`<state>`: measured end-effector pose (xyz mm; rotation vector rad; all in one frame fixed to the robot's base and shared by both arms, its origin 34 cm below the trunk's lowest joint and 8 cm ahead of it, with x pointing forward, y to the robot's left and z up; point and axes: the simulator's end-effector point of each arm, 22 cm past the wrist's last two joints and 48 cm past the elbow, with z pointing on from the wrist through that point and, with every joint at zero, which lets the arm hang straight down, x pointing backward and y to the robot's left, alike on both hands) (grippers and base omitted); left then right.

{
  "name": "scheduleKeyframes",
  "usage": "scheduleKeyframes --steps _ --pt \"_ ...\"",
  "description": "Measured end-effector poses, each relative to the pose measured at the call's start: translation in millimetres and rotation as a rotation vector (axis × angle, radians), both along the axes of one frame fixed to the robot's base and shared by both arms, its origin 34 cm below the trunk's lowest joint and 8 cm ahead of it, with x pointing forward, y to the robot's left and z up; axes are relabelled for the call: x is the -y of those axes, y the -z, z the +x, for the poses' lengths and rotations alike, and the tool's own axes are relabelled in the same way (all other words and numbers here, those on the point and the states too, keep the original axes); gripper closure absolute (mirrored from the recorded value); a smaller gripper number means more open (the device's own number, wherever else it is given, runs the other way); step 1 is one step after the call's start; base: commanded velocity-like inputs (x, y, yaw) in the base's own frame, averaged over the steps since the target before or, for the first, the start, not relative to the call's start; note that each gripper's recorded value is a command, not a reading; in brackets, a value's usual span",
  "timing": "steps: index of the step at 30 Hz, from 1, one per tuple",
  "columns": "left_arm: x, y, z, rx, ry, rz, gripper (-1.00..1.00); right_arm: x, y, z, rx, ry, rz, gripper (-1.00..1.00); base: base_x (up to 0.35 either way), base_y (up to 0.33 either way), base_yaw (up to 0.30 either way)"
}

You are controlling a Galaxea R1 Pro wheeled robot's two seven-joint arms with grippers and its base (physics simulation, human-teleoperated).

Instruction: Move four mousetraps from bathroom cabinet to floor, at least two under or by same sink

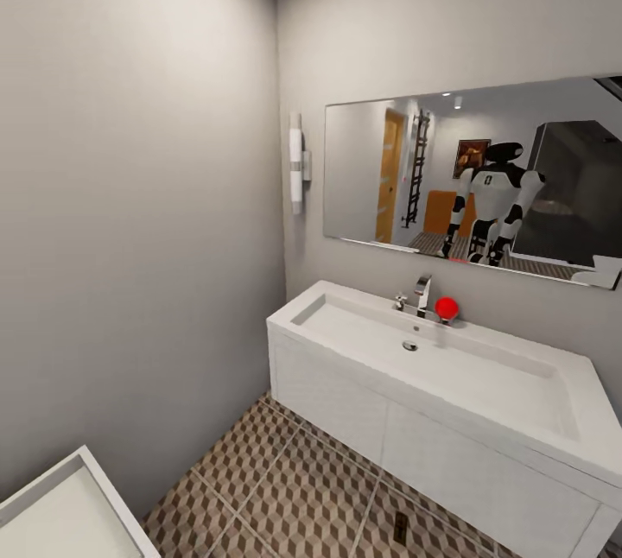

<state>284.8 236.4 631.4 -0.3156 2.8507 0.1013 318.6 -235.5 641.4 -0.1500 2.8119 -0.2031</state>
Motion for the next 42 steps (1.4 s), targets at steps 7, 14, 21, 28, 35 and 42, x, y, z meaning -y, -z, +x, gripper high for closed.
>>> scheduleKeyframes --steps 7,14,21,28,35,42 --pt "0.0 0.1 -0.5 -0.002 -0.001 0.0 -1.0 -0.3 0.0 0.1 0.0 0.0 0.001 -1.0 0.0 0.0 0.001" --pt "0.1 0.2 -0.8 -0.003 -0.002 -0.001 -1.0 -0.8 0.1 -0.4 -0.002 -0.001 0.001 -1.0 0.0 0.0 0.0" --pt "0.9 0.2 -1.0 -0.004 -0.002 -0.002 -1.0 1.5 0.0 0.7 0.0 -0.015 -0.002 -1.0 0.0 0.0 0.121" --pt "1.3 0.2 -0.7 -0.002 -0.002 -0.003 -1.0 0.2 -0.1 1.1 0.001 -0.02 -0.002 -1.0 0.0 0.0 0.104" --pt "1.5 0.1 -0.6 -0.002 -0.001 -0.004 -1.0 0.1 -0.3 1.5 0.004 -0.021 -0.001 -1.0 0.0 0.0 0.12" --pt "1.8 0.1 -0.6 -0.002 -0.001 -0.004 -1.0 1.4 -0.4 2.1 0.006 -0.02 -0.002 -1.0 0.0 0.0 0.259"
